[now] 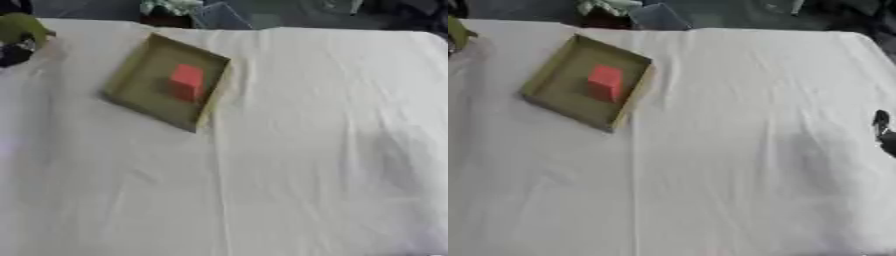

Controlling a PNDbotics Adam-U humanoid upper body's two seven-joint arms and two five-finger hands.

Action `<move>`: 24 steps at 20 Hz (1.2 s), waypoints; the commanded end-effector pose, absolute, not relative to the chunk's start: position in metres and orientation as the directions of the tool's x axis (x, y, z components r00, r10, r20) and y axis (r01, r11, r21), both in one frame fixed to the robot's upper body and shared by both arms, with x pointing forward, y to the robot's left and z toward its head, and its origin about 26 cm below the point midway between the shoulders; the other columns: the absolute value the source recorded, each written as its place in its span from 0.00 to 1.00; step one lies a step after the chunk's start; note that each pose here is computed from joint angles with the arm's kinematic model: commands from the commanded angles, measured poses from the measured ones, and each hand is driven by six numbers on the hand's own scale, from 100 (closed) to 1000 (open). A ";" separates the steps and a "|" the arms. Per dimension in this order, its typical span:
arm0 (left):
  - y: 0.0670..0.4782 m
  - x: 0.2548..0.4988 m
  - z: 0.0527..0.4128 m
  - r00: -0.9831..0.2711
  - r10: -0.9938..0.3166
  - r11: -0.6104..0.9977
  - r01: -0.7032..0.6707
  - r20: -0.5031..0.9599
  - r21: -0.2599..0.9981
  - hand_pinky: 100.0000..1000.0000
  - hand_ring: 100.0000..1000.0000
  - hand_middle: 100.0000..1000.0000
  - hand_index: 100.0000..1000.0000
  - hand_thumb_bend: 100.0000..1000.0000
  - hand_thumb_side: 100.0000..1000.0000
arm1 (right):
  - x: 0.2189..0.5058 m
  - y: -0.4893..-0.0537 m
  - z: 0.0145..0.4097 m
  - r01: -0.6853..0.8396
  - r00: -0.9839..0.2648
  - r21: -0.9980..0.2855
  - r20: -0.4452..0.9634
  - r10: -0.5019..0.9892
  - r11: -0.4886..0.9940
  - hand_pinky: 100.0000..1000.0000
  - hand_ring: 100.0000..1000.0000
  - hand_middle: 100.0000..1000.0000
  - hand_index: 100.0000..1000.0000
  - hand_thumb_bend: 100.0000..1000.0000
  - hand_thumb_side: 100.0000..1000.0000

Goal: Pick up objects on the table and place them in the box.

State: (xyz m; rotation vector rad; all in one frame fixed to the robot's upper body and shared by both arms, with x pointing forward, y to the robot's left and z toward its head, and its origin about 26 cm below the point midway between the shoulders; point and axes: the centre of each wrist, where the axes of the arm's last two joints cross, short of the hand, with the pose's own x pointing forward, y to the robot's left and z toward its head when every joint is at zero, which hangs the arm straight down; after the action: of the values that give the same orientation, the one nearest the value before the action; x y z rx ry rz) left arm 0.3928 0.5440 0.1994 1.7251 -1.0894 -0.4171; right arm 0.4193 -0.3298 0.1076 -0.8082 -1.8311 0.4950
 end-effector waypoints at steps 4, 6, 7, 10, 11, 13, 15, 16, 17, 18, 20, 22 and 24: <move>0.563 0.380 0.220 0.561 -0.803 -0.137 -0.506 0.204 0.851 0.62 0.51 0.60 0.77 0.06 0.21 | 0.426 -0.339 0.130 0.321 -0.273 -0.664 0.618 0.738 0.675 0.71 0.96 0.58 0.87 0.13 0.26; 0.564 0.379 0.215 0.565 -0.806 -0.138 -0.469 0.176 0.872 0.59 0.46 0.53 0.72 0.01 0.10 | 0.427 -0.338 0.130 0.316 -0.278 -0.662 0.620 0.734 0.679 0.71 0.96 0.58 0.87 0.13 0.26; 0.564 0.379 0.214 0.567 -0.807 -0.144 -0.459 0.164 0.877 0.57 0.45 0.51 0.70 0.00 0.06 | 0.427 -0.338 0.130 0.315 -0.280 -0.662 0.620 0.733 0.680 0.71 0.96 0.58 0.87 0.13 0.26; 0.563 0.379 0.213 0.575 -0.807 -0.170 -0.448 0.138 0.878 0.54 0.40 0.46 0.66 0.00 0.00 | 0.427 -0.337 0.130 0.314 -0.280 -0.661 0.621 0.732 0.681 0.71 0.96 0.58 0.87 0.12 0.26; 0.563 0.379 0.215 0.573 -0.808 -0.181 -0.463 0.137 0.868 0.42 0.27 0.31 0.50 0.00 0.02 | 0.427 -0.337 0.129 0.313 -0.278 -0.661 0.622 0.732 0.681 0.71 0.96 0.58 0.87 0.11 0.26; 0.562 0.380 0.218 0.563 -0.813 -0.200 -0.507 0.147 0.838 0.40 0.25 0.29 0.48 0.00 0.04 | 0.426 -0.338 0.127 0.314 -0.274 -0.662 0.624 0.732 0.681 0.71 0.96 0.58 0.87 0.11 0.27; 0.561 0.380 0.223 0.543 -0.824 -0.211 -0.557 0.160 0.803 0.39 0.23 0.25 0.44 0.00 0.10 | 0.425 -0.338 0.125 0.314 -0.270 -0.663 0.624 0.733 0.680 0.71 0.96 0.58 0.87 0.11 0.27; 0.560 0.380 0.227 0.528 -0.832 -0.208 -0.580 0.169 0.787 0.39 0.23 0.25 0.44 0.00 0.11 | 0.425 -0.338 0.124 0.315 -0.268 -0.664 0.624 0.734 0.679 0.71 0.96 0.58 0.87 0.11 0.27; 0.559 0.380 0.230 0.511 -0.841 -0.201 -0.600 0.177 0.775 0.40 0.23 0.25 0.44 0.00 0.12 | 0.424 -0.338 0.123 0.315 -0.265 -0.664 0.624 0.735 0.678 0.71 0.96 0.58 0.87 0.11 0.27; 0.558 0.380 0.234 0.494 -0.850 -0.192 -0.615 0.184 0.765 0.40 0.23 0.25 0.44 0.00 0.14 | 0.424 -0.339 0.122 0.315 -0.263 -0.665 0.624 0.736 0.677 0.71 0.96 0.58 0.87 0.11 0.27; 0.556 0.379 0.240 0.459 -0.867 -0.167 -0.635 0.194 0.754 0.41 0.24 0.26 0.44 0.00 0.15 | 0.423 -0.339 0.120 0.315 -0.258 -0.667 0.624 0.737 0.675 0.71 0.96 0.58 0.87 0.10 0.27; 0.553 0.378 0.246 0.424 -0.883 -0.137 -0.645 0.203 0.752 0.42 0.24 0.26 0.45 0.00 0.16 | 0.421 -0.339 0.118 0.314 -0.256 -0.668 0.626 0.737 0.675 0.71 0.96 0.57 0.87 0.10 0.27; 0.550 0.378 0.252 0.388 -0.899 -0.112 -0.652 0.203 0.750 0.42 0.25 0.26 0.45 0.00 0.16 | 0.420 -0.339 0.116 0.313 -0.253 -0.669 0.625 0.738 0.674 0.71 0.96 0.57 0.87 0.10 0.27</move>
State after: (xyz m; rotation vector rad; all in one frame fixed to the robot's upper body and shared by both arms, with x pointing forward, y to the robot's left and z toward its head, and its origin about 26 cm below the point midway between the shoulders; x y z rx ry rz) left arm 0.3859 0.5427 0.2218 1.7952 -1.3026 -0.3996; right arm 0.4194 -0.3300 0.1009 -0.7854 -1.8158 0.5056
